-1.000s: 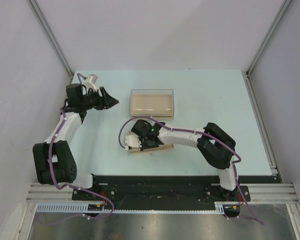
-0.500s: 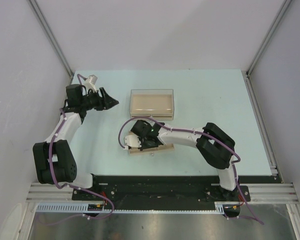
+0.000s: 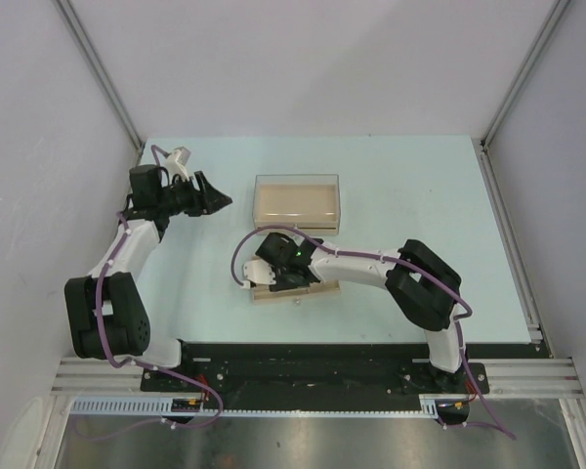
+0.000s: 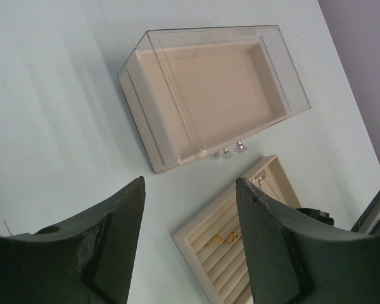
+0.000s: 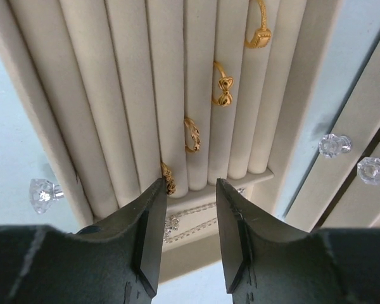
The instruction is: Organize the mixed jewelry
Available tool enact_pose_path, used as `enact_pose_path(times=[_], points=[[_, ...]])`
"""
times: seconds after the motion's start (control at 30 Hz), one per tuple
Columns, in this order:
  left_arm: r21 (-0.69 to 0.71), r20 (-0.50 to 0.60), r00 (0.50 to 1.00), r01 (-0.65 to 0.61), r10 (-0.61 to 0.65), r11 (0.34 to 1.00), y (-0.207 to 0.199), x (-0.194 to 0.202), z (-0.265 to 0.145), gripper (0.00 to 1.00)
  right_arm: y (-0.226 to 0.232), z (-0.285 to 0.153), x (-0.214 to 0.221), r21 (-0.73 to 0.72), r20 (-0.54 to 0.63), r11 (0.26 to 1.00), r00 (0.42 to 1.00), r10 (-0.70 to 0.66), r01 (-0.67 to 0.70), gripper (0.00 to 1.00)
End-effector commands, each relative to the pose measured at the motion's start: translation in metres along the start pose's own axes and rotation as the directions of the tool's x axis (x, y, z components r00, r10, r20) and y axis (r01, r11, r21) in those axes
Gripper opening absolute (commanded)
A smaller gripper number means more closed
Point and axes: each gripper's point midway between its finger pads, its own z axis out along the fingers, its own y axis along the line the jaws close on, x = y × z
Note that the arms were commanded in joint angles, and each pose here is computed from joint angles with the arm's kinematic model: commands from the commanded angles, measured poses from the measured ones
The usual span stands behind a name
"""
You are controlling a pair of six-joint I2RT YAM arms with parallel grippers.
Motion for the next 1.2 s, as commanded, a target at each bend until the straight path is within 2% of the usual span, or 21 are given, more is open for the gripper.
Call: enact_pose_path(times=[0.0,0.13,0.4,0.77,1.17], points=[[0.022,0.01,1.0,-0.03,0.03,0.999,0.001,-0.005,0.0,0.64,-0.016,-0.024,-0.005,0.056,0.044,0.998,0.998,0.039,-0.042,0.42],[0.019,0.013,0.999,-0.038,0.038,0.999,0.001,-0.006,-0.001,0.64,-0.019,-0.031,-0.006,0.061,0.059,0.997,0.997,0.053,-0.056,0.5],[0.019,0.019,0.998,-0.06,0.06,0.998,-0.002,-0.011,-0.003,0.64,-0.023,-0.06,-0.014,0.023,0.132,0.992,0.984,0.121,-0.125,0.52],[0.002,0.028,0.995,-0.094,0.094,0.996,-0.001,-0.022,-0.004,0.64,0.0,-0.101,0.003,-0.192,0.167,0.952,0.947,0.273,-0.24,0.53],[0.016,0.025,0.996,-0.083,0.082,0.996,-0.004,-0.023,-0.004,0.67,0.024,-0.084,0.012,-0.299,0.133,0.93,0.956,0.261,-0.213,0.53]])
